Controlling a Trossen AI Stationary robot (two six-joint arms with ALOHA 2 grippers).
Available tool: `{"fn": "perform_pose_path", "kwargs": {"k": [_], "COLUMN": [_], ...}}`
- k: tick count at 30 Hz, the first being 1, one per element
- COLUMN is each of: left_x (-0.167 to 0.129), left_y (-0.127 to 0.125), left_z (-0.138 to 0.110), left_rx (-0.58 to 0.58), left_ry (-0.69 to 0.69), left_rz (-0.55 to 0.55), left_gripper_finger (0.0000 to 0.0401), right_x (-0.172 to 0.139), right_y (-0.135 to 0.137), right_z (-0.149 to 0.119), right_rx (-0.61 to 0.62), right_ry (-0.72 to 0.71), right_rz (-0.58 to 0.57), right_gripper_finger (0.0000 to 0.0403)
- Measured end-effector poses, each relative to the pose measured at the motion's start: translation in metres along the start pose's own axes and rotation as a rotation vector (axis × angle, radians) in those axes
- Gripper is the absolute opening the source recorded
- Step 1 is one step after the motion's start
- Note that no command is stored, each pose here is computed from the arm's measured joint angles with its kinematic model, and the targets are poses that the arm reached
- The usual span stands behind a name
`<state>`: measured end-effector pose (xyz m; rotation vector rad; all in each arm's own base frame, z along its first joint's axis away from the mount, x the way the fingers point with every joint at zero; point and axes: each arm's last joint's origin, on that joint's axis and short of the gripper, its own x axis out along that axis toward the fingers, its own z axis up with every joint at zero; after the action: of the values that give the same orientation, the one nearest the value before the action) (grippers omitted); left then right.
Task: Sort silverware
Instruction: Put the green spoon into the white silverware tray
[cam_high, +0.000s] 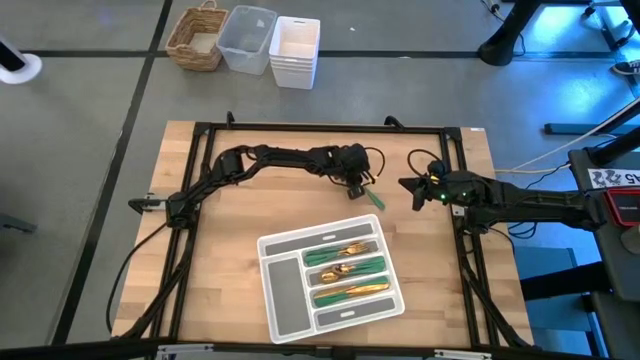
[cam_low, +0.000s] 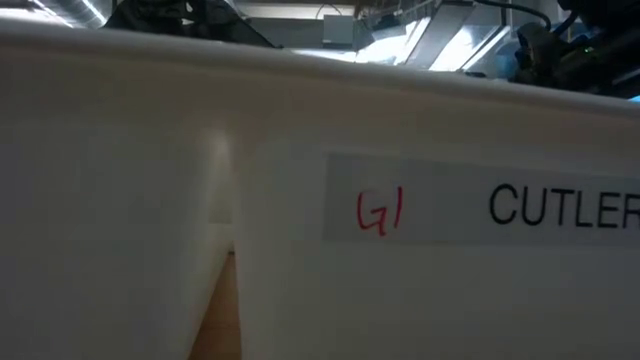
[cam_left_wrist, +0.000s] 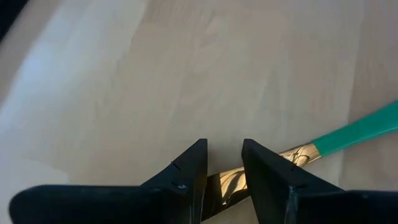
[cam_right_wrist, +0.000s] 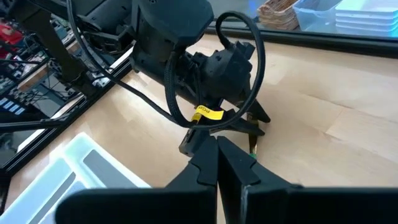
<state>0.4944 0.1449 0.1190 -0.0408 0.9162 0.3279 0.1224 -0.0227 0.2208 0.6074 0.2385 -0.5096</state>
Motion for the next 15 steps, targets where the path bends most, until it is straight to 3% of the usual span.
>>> {"fn": "perform_pose_path", "kwargs": {"k": [15], "left_x": [-0.0075], "left_y": [-0.0100], "left_z": [-0.0062], "left_rx": [-0.109], "left_ry": [0.100], "left_rz": [-0.016], "left_gripper_finger": [0.0098], "right_x": [0.0000], "right_y": [-0.0013], "right_z": [-0.0023], "right_rx": [-0.008], "right_ry": [0.028], "right_rz": [-0.007], "right_gripper_finger": [0.0001]}}
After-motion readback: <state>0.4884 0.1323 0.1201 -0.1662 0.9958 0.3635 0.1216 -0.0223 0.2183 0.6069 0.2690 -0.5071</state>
